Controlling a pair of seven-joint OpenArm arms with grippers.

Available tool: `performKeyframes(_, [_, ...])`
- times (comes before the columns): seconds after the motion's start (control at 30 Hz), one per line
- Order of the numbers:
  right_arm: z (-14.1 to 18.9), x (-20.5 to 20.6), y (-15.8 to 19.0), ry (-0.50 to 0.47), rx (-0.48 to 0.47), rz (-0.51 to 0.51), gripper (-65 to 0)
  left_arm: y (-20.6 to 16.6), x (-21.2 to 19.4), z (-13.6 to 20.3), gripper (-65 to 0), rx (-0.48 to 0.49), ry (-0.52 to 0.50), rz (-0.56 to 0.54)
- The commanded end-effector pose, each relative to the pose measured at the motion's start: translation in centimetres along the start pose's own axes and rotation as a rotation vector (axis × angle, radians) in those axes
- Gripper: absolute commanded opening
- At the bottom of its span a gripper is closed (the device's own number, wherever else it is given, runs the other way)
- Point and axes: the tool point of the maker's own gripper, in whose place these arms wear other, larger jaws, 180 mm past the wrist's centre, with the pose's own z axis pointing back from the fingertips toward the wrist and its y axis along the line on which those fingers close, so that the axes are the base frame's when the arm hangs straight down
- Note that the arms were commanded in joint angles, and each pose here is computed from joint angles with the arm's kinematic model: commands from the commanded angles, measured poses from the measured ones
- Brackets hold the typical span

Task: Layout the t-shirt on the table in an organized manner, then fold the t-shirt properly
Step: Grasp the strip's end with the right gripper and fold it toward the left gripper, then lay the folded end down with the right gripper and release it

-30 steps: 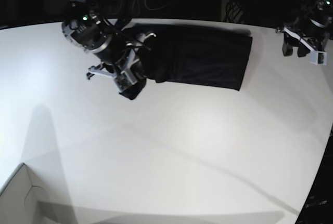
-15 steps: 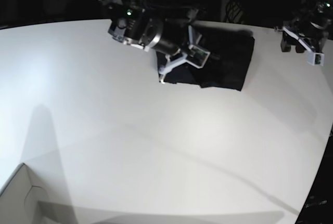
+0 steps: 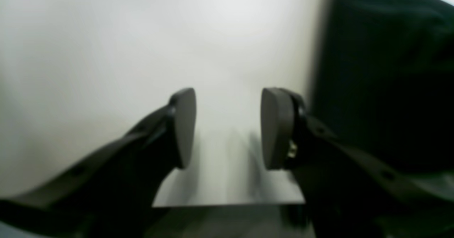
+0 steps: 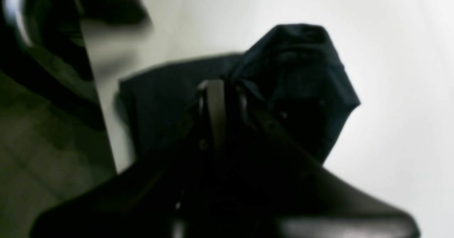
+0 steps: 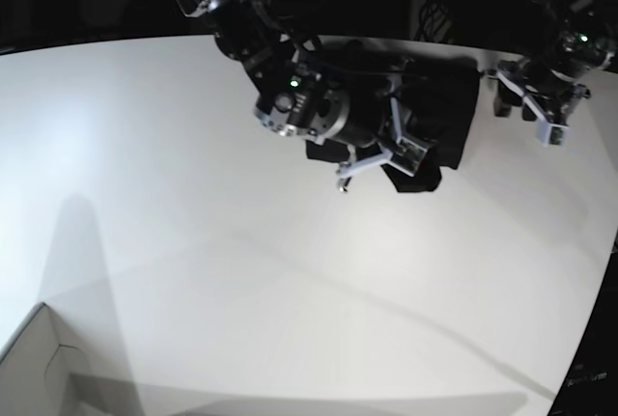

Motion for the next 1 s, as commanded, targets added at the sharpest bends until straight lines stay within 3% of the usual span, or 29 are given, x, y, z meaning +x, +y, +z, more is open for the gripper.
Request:
performKeyframes(0.0, [0.1,2.5,-0.3,-0.08,0.002,0.007,-65.0,0.0,1.1,0.1,-36.3,0.003,-0.027,-0.025])
performKeyframes(0.1, [0.0,3.1,-0.9,-0.087,-0.007,0.022,-65.0,-1.4,1.9,-0.9,-38.9,-0.032,-0.029,-0.062])
performKeyframes(0.37, [0.0,4.2,-1.3,-0.107,-0.011,0.043,-65.0,-1.9,-0.7,-3.3,-59.5,-0.087,0.054,0.004])
performKeyframes(0.53, [-0.6,6.5,-1.1,-0.142,0.004,0.081,-65.0,-2.2,-0.7,-3.3,-59.6,-0.097,0.052,0.0])
performKeyframes(0.67, [-1.5,5.7,-1.8,-0.108,0.007,0.084,-65.0,-4.0,-0.7,-3.8,-59.7,-0.141,0.068,-0.053])
performKeyframes(0.83, [-3.5,4.8,0.1,-0.051,0.087,0.149,-65.0,-4.8,-1.5,-3.7,-59.7,-0.162,0.085,-0.052])
performKeyframes(0.97, [-4.4,4.4,0.9,-0.075,0.123,0.142,-65.0,-5.0,-1.9,-3.8,-59.7,-0.168,0.093,-0.047])
